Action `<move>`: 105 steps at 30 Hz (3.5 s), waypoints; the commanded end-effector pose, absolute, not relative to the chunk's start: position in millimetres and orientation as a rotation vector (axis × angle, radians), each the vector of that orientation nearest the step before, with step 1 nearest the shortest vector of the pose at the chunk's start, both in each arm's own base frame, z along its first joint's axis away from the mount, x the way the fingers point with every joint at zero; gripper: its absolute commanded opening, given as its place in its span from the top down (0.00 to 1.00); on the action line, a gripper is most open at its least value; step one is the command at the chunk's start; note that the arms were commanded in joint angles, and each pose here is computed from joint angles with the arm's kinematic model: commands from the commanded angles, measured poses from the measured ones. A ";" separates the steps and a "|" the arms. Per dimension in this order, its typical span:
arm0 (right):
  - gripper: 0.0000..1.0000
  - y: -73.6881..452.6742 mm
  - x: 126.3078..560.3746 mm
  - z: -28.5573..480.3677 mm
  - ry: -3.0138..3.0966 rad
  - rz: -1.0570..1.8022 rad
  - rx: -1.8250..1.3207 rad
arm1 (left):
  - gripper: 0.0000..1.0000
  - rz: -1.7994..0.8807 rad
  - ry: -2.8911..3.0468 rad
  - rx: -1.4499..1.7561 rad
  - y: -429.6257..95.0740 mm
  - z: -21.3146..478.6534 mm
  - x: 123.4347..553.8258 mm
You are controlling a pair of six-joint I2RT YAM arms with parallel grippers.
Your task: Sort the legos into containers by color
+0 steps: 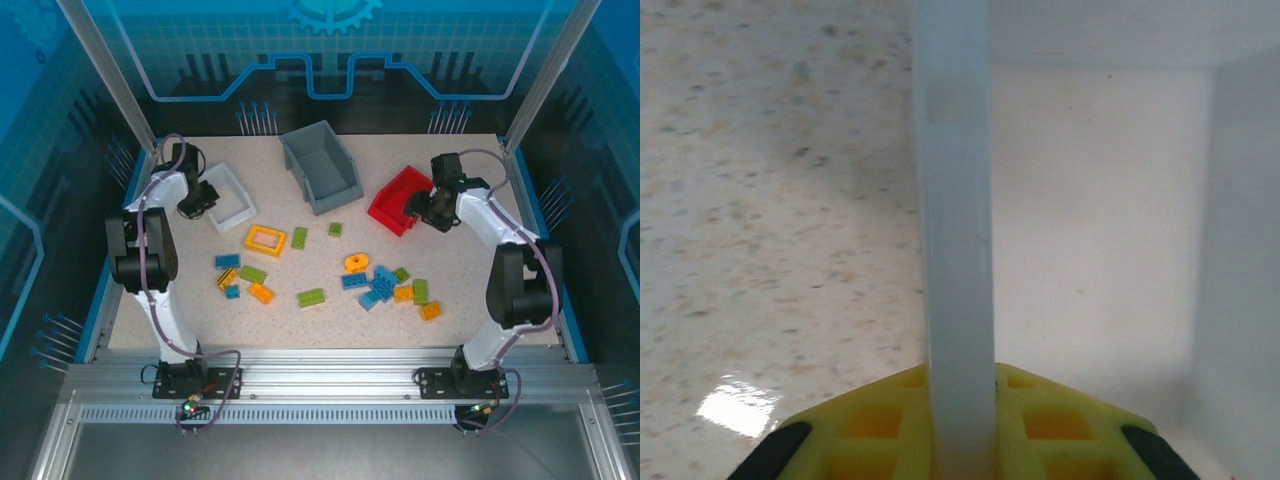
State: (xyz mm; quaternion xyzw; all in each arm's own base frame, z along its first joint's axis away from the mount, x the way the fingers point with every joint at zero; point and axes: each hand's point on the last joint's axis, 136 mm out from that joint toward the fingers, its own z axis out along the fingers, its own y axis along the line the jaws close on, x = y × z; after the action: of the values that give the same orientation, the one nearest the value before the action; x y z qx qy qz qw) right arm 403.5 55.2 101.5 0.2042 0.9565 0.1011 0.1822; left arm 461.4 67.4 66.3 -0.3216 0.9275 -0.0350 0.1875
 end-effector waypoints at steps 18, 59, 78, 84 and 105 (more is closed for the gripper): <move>0.70 41.0 471.4 64.4 2.822 0.056 0.306 | 0.94 -0.189 2.746 -0.227 -57.2 53.4 483.7; 0.42 71.2 434.6 187.0 2.571 0.204 0.114 | 0.55 -0.305 2.594 -0.050 -182.1 133.0 571.2; 0.43 77.0 394.4 188.1 2.561 0.213 0.111 | 0.86 -0.282 2.593 0.008 -202.5 140.9 528.1; 0.43 79.7 388.0 186.9 2.564 0.210 0.101 | 0.91 -0.299 2.615 -0.045 -207.0 141.0 504.9; 0.43 88.0 384.6 190.4 2.557 0.281 0.096 | 0.97 -0.183 2.573 -0.108 -196.2 142.8 543.0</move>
State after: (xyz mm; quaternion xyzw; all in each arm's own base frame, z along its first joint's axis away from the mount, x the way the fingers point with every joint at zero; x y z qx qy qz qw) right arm 391.0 78.8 179.5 0.0379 0.9584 0.0815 0.2710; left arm 528.6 -204.1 139.3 -0.0384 0.9602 -0.0834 0.2639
